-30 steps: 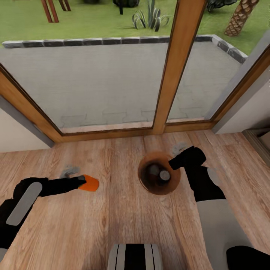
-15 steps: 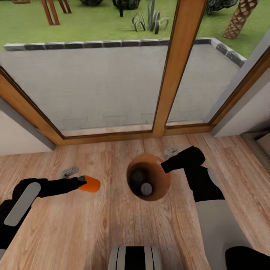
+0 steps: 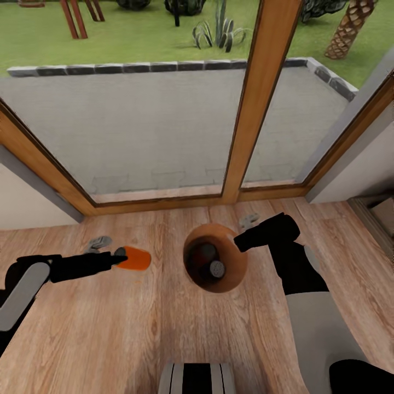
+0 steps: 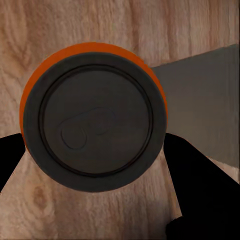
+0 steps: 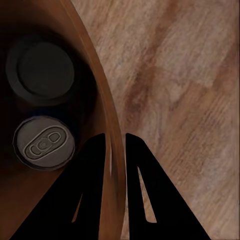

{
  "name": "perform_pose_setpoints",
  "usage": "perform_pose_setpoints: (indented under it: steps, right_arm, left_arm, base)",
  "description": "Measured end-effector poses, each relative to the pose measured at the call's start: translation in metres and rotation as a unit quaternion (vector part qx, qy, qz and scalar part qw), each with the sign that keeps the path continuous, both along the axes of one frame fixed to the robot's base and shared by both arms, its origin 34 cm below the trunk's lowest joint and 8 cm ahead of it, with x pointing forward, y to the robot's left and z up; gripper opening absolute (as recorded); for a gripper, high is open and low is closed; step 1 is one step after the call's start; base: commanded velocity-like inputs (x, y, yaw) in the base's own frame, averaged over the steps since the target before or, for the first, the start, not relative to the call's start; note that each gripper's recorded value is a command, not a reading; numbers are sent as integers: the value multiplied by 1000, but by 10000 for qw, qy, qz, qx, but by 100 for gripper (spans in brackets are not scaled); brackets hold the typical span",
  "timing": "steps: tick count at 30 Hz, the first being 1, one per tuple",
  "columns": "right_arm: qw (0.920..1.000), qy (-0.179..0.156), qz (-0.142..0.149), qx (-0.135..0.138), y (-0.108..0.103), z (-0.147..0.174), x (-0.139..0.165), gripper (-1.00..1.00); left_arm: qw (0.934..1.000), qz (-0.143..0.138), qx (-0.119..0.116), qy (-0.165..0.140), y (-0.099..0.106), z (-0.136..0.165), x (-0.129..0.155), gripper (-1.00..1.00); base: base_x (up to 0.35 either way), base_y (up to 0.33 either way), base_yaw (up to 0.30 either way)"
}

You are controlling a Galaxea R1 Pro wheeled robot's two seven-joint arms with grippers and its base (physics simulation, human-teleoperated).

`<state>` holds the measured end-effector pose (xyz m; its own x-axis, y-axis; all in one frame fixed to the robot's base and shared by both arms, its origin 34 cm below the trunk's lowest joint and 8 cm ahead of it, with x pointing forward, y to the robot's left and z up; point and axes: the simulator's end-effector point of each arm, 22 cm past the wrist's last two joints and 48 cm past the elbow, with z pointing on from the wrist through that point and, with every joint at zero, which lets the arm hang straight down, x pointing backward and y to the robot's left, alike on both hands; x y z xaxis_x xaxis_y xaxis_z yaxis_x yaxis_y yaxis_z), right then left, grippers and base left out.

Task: Put the three can of soda from the living room inside the tash can in the kitchen.

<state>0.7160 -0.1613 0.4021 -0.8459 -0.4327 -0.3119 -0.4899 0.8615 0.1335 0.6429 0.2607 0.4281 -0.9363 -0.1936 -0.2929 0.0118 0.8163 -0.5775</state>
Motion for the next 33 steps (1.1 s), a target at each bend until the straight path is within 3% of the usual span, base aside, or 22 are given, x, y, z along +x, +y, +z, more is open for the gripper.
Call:
perform_pose_setpoints:
  steps: [2,4,6,11,13,15,17,18,22,28,30,32,33]
  right_arm:
    - [10000,29,-23,64,3,5,0,-100]
    - [9999,53,-36,103,5,9,0,-100]
    - [10000,45,-21,67,3,13,1,-100]
    - [9999,96,-29,68,3,12,0,-100]
    - [9999,98,-25,64,3,11,0,-100]
    - [9999,104,-27,70,3,11,-1,-100]
    - [9999,111,-30,70,3,11,-1,-100]
    - [9999,137,-31,63,2,9,-2,-100]
    - [9998,198,-25,44,1,5,-4,-100]
    - [9997,239,-33,49,1,3,-6,-100]
    - [9995,255,-141,79,-4,3,-5,-100]
    - [9985,288,-445,162,-19,3,-3,-100]
    - [9988,238,-428,93,-24,2,-1,-100]
  left_arm:
    - [9999,-81,-58,-104,-2,13,3,-100]
    - [9988,-226,-343,-270,-12,36,6,-100]
    - [9984,-278,-389,-314,-11,46,8,-100]
    - [9951,-446,-780,-422,-2,79,7,-100]
    - [9915,-481,-1121,-461,0,98,7,-100]
    - [9898,-483,-1256,-475,2,107,8,-100]
    - [9853,-471,-1566,-495,5,126,8,-100]
    - [9787,-469,-1928,-531,4,145,9,-100]
    - [9699,-544,-2297,-593,0,163,8,-100]
    - [9648,-601,-2482,-624,-4,172,6,-100]
    - [9644,-609,-2496,-621,-5,172,6,-100]
    - [9644,-615,-2500,-608,-5,172,5,-100]
    - [9643,-615,-2504,-605,-5,172,5,-100]
  base:
    - [0,0,0]
    - [0,0,0]
    - [0,0,0]
    - [0,0,0]
    - [0,0,0]
    - [0,0,0]
    - [0,0,0]
    - [0,0,0]
    - [0,0,0]
    - [0,0,0]
    - [0,0,0]
    - [0,0,0]
    - [0,0,0]
